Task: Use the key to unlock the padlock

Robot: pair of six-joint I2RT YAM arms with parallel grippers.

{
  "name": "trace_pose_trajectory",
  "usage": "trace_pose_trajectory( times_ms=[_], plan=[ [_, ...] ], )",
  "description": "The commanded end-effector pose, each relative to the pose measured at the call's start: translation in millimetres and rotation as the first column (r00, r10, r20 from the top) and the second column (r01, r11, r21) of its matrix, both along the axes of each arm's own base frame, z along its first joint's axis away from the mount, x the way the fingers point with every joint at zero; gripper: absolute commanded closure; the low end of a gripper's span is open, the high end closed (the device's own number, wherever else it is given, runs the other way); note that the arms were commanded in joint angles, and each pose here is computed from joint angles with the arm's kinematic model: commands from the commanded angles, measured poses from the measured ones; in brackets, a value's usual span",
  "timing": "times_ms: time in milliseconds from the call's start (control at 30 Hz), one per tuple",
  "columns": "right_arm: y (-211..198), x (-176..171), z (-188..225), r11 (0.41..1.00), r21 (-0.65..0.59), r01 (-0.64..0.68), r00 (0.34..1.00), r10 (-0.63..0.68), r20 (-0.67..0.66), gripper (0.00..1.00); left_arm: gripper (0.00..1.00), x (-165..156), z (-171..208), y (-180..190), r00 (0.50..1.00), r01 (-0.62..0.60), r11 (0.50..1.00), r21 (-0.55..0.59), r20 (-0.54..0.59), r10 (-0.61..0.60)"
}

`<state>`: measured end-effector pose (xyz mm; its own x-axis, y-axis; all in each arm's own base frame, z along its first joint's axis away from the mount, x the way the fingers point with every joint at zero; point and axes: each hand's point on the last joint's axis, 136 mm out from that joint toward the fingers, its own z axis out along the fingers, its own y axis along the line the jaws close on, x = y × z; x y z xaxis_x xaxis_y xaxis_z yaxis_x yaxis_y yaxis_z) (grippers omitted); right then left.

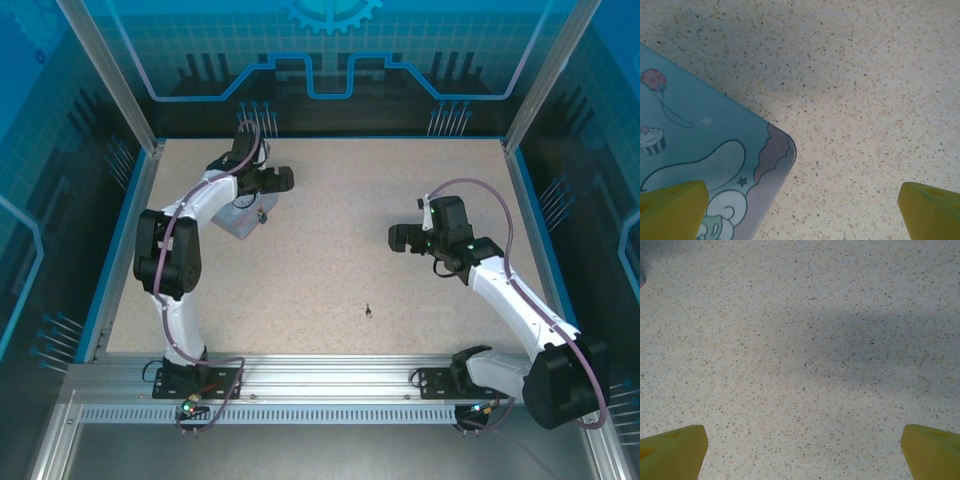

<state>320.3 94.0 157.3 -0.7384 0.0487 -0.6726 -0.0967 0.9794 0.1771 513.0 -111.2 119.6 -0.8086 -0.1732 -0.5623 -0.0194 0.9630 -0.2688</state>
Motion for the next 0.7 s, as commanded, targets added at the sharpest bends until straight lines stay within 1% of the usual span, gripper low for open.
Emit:
trace_pose_trajectory(
  times_ms=[0,300,567,667],
  plan=[
    [0,-4,1,1.0,-0.014,-0.002,1.0,0.002,-0.001,0.0,0.01,3,-1,-7,0.999,0.032,0.999,0.021,-0.018,-0.032],
    [0,-5,0,1.0,-0.018,-0.005,1.0,0.005,-0.002,0.0,0.01,-4,-18,-22,0.994,0.091,0.995,0.031,-0.057,-0.09],
    [-1,-7,0,1.0,-0.014,0.002,1.0,-0.002,-0.006,0.0,0.01,-23,-36,-32,0.985,0.142,0.989,0.039,-0.108,-0.137],
    [-1,-8,0,1.0,-0.013,0.004,1.0,-0.004,-0.006,0.0,0.01,-33,-36,-40,0.98,0.165,0.986,0.027,-0.112,-0.161]
  ],
)
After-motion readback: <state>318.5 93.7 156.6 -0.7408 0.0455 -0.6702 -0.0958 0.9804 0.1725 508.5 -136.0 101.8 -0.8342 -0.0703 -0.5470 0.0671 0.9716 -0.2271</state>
